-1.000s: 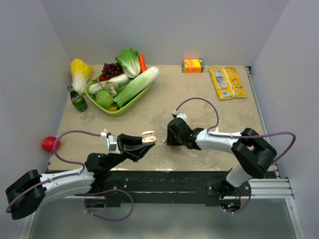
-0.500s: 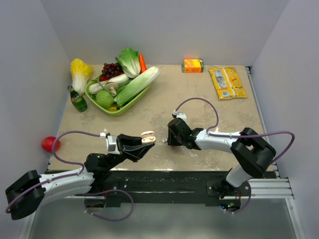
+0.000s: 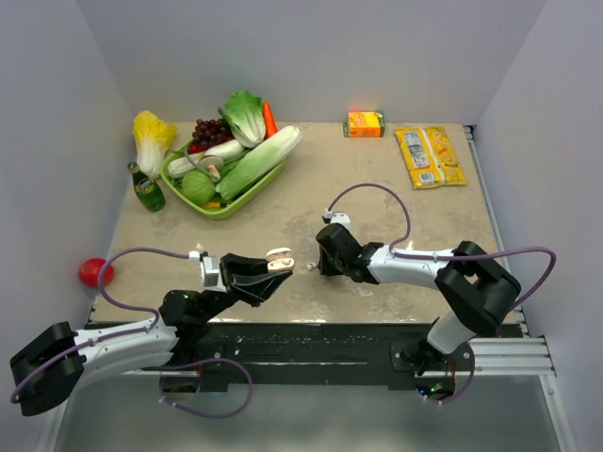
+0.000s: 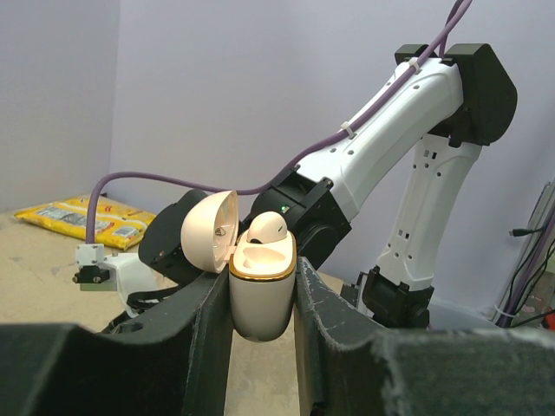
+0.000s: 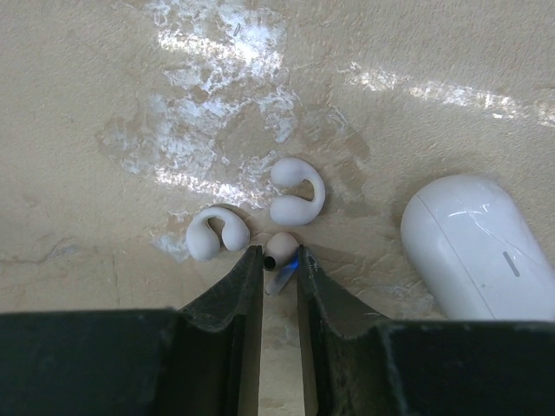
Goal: Insert the wireless bluetooth earbuds into the charging case
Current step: Pick up the earbud from the center of the board, then place the earbud at the center of the board.
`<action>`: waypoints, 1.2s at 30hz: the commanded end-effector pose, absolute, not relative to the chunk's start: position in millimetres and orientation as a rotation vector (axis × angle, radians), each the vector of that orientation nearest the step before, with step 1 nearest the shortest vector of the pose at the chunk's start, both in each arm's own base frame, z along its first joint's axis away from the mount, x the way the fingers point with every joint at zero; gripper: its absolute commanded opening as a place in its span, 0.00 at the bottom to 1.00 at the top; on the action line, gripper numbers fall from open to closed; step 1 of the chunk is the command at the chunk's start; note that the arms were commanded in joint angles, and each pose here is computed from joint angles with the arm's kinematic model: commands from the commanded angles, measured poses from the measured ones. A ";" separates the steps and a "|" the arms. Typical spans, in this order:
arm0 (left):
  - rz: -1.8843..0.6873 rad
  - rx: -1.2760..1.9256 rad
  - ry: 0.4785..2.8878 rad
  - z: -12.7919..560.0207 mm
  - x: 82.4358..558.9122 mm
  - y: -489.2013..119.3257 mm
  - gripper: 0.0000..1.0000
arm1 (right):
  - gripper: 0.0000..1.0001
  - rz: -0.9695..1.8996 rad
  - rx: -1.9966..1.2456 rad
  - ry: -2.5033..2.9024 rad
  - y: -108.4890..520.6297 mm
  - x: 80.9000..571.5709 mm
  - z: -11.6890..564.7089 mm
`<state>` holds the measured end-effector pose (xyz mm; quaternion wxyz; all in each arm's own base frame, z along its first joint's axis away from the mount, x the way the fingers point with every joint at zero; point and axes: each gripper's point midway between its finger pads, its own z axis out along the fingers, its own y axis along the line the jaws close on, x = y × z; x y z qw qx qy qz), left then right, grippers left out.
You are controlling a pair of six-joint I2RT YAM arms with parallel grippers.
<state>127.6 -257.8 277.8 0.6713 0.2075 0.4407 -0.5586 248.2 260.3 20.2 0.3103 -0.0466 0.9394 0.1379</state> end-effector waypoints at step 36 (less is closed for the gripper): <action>-1.245 0.387 0.840 296.0 123.0 -237.9 0.00 | 0.00 0.414 -0.212 2.173 246.0 250.7 115.0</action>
